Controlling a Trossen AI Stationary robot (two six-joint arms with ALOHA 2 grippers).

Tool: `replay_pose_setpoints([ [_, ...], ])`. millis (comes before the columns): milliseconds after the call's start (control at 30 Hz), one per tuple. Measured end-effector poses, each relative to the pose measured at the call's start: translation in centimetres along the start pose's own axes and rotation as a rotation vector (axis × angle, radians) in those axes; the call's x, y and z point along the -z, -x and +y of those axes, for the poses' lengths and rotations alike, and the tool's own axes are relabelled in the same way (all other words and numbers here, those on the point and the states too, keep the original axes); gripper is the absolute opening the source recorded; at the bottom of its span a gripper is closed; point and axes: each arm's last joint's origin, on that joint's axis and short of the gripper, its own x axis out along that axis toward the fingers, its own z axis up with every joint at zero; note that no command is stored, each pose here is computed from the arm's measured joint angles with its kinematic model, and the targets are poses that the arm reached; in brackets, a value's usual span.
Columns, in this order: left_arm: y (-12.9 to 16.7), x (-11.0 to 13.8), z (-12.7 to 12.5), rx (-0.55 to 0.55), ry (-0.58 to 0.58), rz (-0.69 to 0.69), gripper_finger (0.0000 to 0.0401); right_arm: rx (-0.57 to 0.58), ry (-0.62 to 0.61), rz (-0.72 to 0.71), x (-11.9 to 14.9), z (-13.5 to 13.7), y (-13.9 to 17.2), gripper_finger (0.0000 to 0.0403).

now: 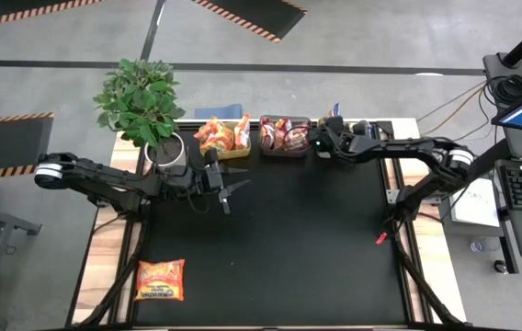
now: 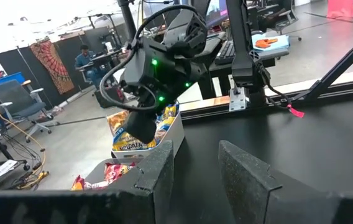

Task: Sort Maruchan noodles
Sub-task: Put the blue noodle pack into the white bin, then put the orange noodle pack into the yellow bin

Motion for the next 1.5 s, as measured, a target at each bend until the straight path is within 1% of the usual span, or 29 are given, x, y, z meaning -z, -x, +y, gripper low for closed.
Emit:
replay_pose_setpoints([
  [200,0.0,0.0,0.0,0.000,0.000,0.001,0.0112,-0.007,0.039,0.016,1.1,1.0,-0.4,0.0093],
  [433,-0.4,0.5,-0.3,0.006,0.001,0.020,0.0112,-0.015,0.053,0.015,2.0,2.0,-0.6,0.0095],
  [533,-0.7,0.8,-0.5,0.007,0.006,0.023,0.0112,-0.028,0.049,0.021,2.0,2.1,-0.5,0.0108],
  [767,-1.2,1.2,-0.7,0.005,0.010,0.017,0.0112,-0.097,0.036,0.043,1.8,2.2,-0.2,0.0152],
  [1000,-1.2,1.2,-0.7,0.002,0.010,0.017,0.0112,-0.182,0.037,0.072,1.8,2.7,0.2,0.0157],
  [1133,-1.2,1.2,-0.7,0.001,0.010,0.017,0.0112,-0.184,0.035,0.083,2.0,2.7,0.2,0.0157],
  [1333,-1.3,0.9,-0.6,-0.003,0.014,0.005,0.0112,-0.201,0.004,0.063,0.9,2.0,1.0,0.0157],
  [1500,-1.6,0.1,-0.6,-0.001,0.032,0.006,0.0112,-0.215,-0.017,0.042,-0.6,0.4,2.4,0.0157],
])
